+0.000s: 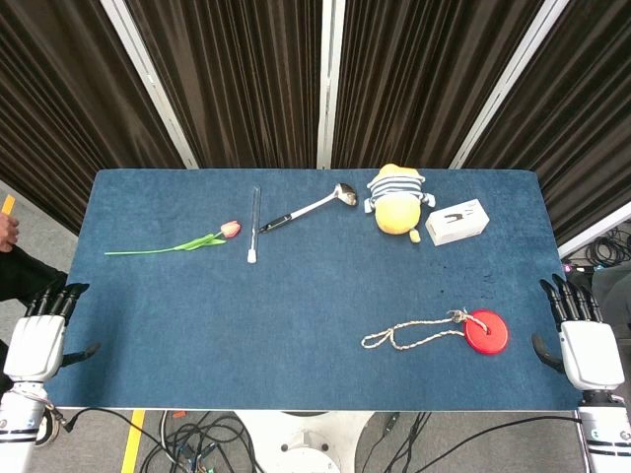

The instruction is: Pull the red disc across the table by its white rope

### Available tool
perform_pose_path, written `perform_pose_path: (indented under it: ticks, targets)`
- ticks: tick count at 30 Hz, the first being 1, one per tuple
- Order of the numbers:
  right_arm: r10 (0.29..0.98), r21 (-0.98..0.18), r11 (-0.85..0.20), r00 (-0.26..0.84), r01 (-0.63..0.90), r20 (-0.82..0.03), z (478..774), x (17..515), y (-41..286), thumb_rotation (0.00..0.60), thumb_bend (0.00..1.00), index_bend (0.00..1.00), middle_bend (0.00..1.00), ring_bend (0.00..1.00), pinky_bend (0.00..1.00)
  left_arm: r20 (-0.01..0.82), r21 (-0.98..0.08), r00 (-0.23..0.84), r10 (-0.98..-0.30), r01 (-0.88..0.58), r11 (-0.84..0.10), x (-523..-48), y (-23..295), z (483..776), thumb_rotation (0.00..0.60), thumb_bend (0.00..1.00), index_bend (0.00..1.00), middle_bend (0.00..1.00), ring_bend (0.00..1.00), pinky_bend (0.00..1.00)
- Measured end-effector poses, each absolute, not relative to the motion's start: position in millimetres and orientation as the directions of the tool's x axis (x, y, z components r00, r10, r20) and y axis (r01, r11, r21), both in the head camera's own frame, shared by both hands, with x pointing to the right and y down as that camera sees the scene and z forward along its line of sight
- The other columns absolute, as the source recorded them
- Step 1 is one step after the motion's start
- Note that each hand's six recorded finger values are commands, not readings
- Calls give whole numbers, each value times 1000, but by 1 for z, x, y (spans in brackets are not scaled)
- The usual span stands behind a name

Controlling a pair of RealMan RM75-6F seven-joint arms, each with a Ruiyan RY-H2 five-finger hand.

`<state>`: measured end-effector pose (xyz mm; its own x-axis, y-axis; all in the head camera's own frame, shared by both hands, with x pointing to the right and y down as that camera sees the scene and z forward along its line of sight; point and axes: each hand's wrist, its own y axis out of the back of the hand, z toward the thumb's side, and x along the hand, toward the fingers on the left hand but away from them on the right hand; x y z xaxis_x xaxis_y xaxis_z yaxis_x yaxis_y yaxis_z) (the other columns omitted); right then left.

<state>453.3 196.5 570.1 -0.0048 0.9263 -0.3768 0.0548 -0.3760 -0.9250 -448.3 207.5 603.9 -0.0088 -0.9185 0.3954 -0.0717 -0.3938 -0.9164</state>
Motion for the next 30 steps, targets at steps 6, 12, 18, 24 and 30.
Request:
perform_pose_path:
  ticks: [6, 12, 18, 24, 30]
  targets:
    - [930, -929, -364, -21, 61, -366, 567, 458, 195, 600, 261, 0, 0, 0, 0, 405, -912, -1, -914, -74, -404, -447, 206, 606, 600, 112, 156, 152, 49, 139]
    - [932, -931, -360, -26, 63, -362, 566, 458, 194, 600, 261, 0, 0, 0, 0, 413, -907, 48, -909, -73, -416, -434, 201, 608, 600, 112, 156, 152, 49, 140]
    - [932, -932, -358, -34, 53, -360, 566, 463, 192, 600, 261, 0, 0, 0, 0, 430, -888, 186, -884, -92, -451, -395, 195, 617, 600, 112, 156, 152, 49, 143]
    - [936, -937, -347, -47, 42, -349, 562, 468, 191, 600, 261, 0, 0, 0, 0, 400, -874, 381, -833, -115, -472, -331, 178, 632, 600, 123, 169, 186, 75, 159]
    - [934, -937, -348, -73, 35, -349, 560, 477, 190, 600, 262, 0, 0, 0, 0, 392, -848, 568, -724, -82, -524, -263, 164, 653, 600, 127, 172, 193, 86, 174]
